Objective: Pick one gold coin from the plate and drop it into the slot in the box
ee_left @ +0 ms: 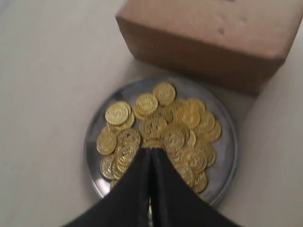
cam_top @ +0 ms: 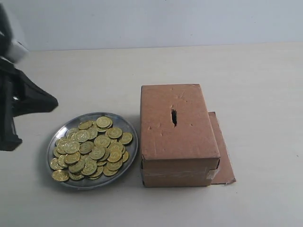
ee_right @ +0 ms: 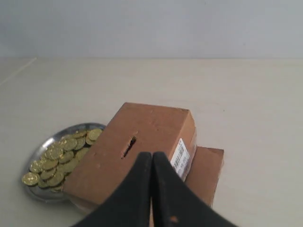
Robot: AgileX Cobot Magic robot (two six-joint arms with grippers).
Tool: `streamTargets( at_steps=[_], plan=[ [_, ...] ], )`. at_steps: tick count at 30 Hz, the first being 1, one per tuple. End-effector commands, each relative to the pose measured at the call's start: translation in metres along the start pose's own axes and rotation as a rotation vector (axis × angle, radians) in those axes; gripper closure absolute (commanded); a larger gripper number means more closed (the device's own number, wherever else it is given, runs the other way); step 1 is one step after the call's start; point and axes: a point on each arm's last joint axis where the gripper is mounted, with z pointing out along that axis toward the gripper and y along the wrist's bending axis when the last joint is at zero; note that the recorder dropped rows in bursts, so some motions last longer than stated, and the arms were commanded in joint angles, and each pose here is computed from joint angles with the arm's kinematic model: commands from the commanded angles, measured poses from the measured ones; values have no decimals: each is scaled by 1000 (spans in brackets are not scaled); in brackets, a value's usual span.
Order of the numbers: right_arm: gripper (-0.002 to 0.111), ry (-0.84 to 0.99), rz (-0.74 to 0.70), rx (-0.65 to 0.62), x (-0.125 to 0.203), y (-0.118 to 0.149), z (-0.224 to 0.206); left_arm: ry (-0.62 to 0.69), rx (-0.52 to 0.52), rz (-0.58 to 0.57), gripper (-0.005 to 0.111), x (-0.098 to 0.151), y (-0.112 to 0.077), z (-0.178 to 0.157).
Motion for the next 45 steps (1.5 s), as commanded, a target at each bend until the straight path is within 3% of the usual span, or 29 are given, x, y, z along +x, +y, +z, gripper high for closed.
streamTargets(
  at_steps=[1,9,15,27,35,45],
  plan=[
    [108,136,-16,8,-3,-8,20,227,62,290,105,6,11,52],
    [108,232,25,3,-2,-14,38,291,93,781,68,12,10,107],
    [108,247,3,-9,-1,-13,38,328,158,1089,52,20,13,121],
    [108,246,5,-10,-2,-13,38,405,333,1205,51,33,8,121],
    [108,246,5,-10,-2,-13,38,393,455,1324,51,33,-7,131],
    [108,248,5,-11,-1,-13,38,388,472,1357,51,32,-14,139]
  ],
)
